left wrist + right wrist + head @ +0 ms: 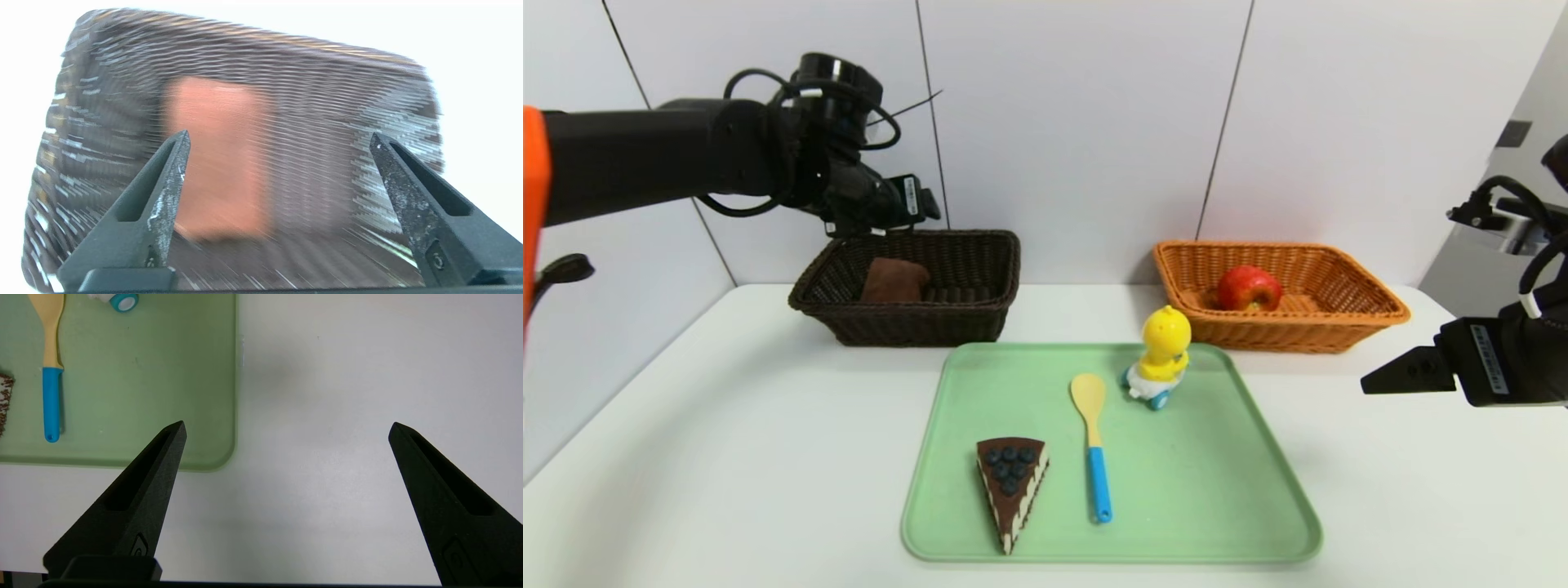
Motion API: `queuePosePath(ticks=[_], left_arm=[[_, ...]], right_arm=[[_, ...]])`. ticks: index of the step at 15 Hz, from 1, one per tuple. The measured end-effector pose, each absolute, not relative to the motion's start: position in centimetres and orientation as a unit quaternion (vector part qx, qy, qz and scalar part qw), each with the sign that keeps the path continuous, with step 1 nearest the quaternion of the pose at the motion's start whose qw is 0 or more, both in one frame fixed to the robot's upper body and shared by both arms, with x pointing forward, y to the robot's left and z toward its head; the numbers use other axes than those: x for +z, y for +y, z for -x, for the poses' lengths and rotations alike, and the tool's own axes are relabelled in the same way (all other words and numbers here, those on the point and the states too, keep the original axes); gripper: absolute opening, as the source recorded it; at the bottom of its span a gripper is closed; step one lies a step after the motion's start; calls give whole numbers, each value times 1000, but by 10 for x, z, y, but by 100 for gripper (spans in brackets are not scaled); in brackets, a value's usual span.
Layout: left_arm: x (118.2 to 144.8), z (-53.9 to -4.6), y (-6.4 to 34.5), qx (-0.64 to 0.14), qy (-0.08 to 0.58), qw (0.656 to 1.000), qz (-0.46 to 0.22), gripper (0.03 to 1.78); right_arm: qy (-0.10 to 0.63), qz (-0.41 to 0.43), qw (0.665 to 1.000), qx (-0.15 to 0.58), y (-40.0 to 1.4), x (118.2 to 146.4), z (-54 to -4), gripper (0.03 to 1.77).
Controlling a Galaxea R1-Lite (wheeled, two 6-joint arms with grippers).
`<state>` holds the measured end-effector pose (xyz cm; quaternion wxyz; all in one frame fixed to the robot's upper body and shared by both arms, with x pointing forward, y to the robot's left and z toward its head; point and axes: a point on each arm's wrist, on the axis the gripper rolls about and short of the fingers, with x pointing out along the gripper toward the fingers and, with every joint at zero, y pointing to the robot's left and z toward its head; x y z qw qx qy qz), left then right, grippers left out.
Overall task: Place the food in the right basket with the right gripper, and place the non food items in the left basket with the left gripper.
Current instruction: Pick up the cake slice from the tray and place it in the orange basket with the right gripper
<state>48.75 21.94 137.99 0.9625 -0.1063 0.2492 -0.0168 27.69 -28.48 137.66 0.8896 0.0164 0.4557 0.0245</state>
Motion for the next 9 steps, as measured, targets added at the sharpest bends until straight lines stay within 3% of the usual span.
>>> queuePosePath(ticks=[2,4,9], left_arm=[[1403,-448,192,-79,248,960,104,160],[1410,-412,168,-158,258,948,101,162],[1388,-360,134,-281,225,930,72,166]], right_arm=[[439,-21,898,25,-284,1379,-280,171],[409,-28,912,28,-282,1379,-286,171],[377,-31,925,20,-283,1368,-287,171]])
